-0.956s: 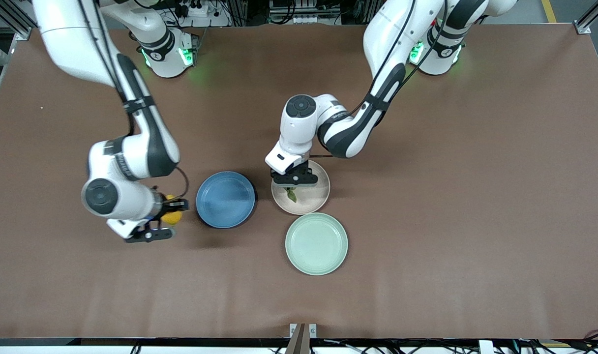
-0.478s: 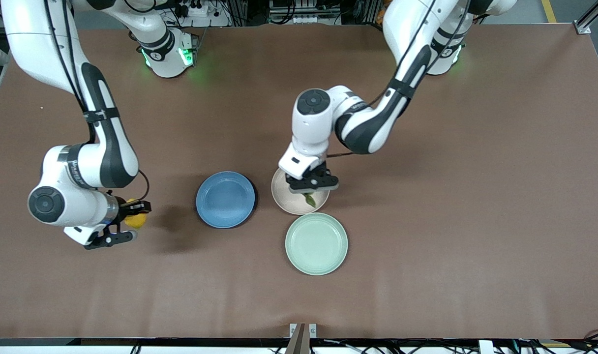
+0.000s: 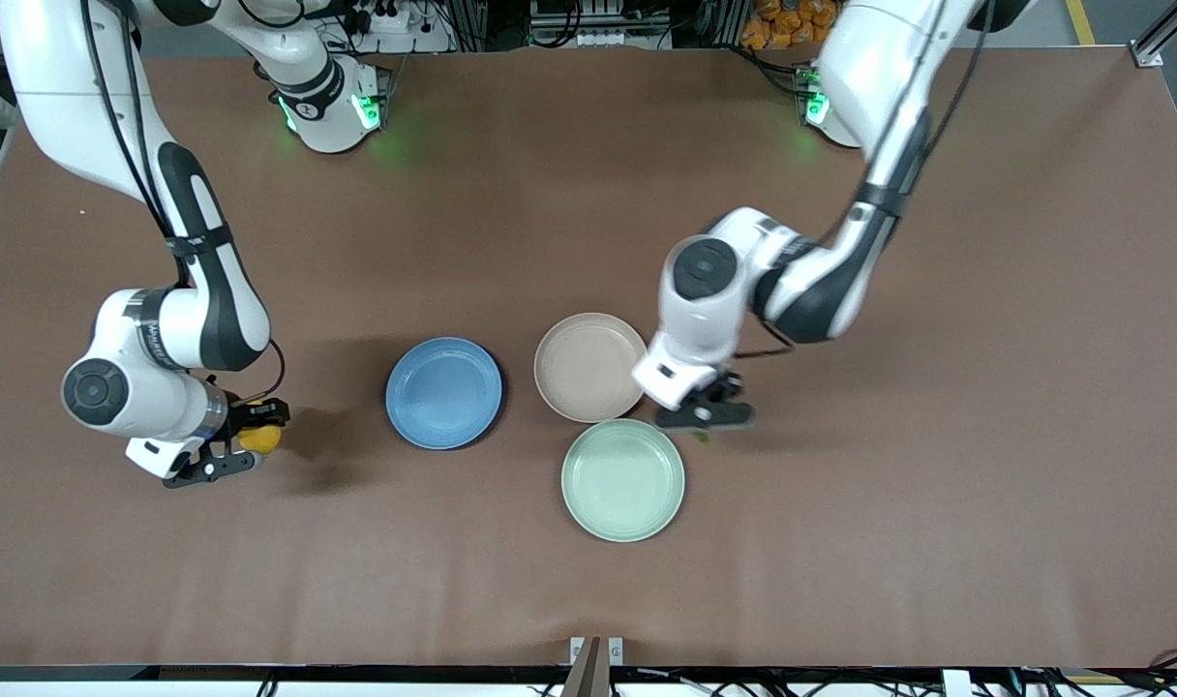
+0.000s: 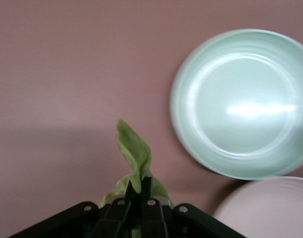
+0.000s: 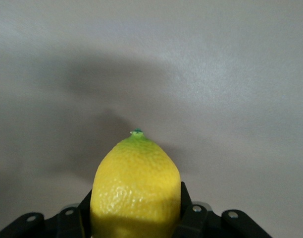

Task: Pick lemon and lettuce from blue and beige plates
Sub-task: 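Carry the lettuce off the beige plate with the left gripper and release it, then lower the lemon onto the table with the right gripper and open it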

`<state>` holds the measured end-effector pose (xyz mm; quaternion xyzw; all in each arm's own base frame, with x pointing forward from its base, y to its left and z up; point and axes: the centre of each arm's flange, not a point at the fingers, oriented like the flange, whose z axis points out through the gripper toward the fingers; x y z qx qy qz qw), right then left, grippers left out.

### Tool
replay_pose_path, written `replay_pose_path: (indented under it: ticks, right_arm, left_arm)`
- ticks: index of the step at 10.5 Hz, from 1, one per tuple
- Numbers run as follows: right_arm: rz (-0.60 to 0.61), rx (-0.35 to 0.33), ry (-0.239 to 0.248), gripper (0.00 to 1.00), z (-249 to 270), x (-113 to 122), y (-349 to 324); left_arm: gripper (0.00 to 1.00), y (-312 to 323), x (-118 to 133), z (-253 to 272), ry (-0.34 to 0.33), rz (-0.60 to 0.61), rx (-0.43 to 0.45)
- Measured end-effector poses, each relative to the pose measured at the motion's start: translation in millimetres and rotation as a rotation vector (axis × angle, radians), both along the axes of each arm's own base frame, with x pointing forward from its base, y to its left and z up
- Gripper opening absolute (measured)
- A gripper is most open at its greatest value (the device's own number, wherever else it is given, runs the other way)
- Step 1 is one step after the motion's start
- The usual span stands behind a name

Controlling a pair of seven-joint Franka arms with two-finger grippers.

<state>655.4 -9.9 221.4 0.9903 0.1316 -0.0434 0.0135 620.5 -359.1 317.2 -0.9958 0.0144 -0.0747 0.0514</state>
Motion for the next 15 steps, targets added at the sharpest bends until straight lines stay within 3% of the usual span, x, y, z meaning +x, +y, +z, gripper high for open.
replay_pose_path:
  ticks: [3,5,9,10,11,13,14,15]
  right_arm:
    - [0.021,-0.002,-0.077,0.63,-31,-17,-11]
    - [0.025,-0.002,-0.087,0.63,-40,-24,-14]
    - [0.04,-0.002,-0.093,0.63,-40,-24,-17]
    - [0.043,-0.002,-0.094,0.63,-40,-24,-18]
    - [0.043,-0.002,-0.095,0.63,-40,-24,-18]
    - [0.041,-0.002,-0.093,0.86,-41,-24,-19]
    - [0.041,-0.002,-0.093,0.99,-41,-24,-19]
    - [0.041,-0.001,-0.088,1.0,-41,-24,-19]
  left_arm:
    - [0.05,88,39,12,0.044,-0.087,0.038]
    - [0.06,142,54,8,0.098,-0.111,0.034]
    - [0.54,209,67,11,0.157,-0.085,0.004]
    - [0.7,210,63,17,0.172,-0.072,-0.023]
    - [0.79,207,54,23,0.19,-0.063,-0.047]
    - [1.0,210,31,34,0.216,-0.045,-0.07]
    - [1.0,215,21,41,0.22,-0.037,-0.073]
    - [1.0,220,10,49,0.221,-0.03,-0.073]
